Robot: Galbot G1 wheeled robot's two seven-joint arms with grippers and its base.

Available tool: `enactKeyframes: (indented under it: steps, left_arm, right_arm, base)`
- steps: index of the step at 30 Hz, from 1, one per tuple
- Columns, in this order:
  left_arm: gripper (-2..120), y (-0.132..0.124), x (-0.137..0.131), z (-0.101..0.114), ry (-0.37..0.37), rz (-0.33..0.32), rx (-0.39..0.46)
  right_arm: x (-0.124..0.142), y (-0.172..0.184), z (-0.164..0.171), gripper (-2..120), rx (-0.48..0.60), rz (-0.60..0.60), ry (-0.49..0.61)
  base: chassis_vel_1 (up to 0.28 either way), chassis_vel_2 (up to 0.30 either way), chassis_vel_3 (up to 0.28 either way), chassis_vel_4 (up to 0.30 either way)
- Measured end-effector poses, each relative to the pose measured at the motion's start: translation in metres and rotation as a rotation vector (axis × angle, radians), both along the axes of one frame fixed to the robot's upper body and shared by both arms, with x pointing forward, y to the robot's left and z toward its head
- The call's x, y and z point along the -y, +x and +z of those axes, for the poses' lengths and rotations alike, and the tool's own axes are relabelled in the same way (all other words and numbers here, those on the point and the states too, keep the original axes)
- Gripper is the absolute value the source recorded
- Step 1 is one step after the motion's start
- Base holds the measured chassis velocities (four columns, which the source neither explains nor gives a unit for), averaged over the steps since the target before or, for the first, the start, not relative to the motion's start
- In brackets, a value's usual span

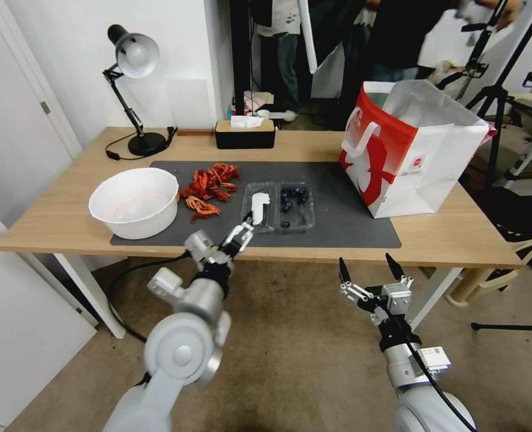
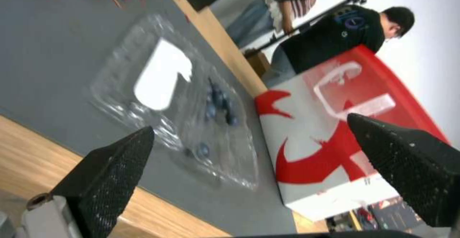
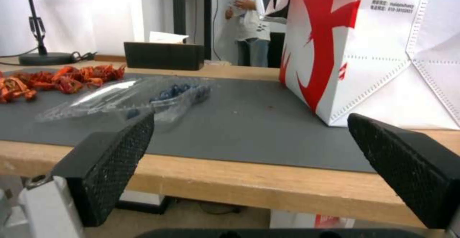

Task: Close the takeout container lid, then place the container into the takeout bag.

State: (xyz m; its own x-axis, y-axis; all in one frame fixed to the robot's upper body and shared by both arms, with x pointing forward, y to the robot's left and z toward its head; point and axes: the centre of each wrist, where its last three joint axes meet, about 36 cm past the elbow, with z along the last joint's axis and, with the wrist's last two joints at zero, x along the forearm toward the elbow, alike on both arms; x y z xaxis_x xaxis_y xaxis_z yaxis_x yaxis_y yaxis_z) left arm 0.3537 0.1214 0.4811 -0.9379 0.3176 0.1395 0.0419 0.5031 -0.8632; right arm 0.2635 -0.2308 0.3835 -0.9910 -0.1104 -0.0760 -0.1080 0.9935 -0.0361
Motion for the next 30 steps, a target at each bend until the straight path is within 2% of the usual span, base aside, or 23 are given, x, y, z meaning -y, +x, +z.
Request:
enactKeyframes:
  steps: [12, 22, 30]
  left_arm:
    - [100, 0.033, 0.046, -0.002, -0.017, -0.048, -0.038]
    - [100, 0.049, 0.046, -0.005, -0.009, -0.098, -0.083]
    - [100, 0.064, 0.046, -0.006, -0.001, -0.097, -0.115]
  right_arm:
    - [-0.002, -0.003, -0.007, 100, -0.016, 0.0, -0.008]
    - [-0.004, -0.008, -0.011, 100, -0.023, -0.002, -0.011]
    - [-0.004, -0.007, -0.012, 100, -0.019, -0.003, -0.016]
  base:
    - [0.0, 0.0, 0.0, 0.0]
    - [0.0, 0.0, 0.0, 0.0]
    - [0.0, 0.0, 0.0, 0.0]
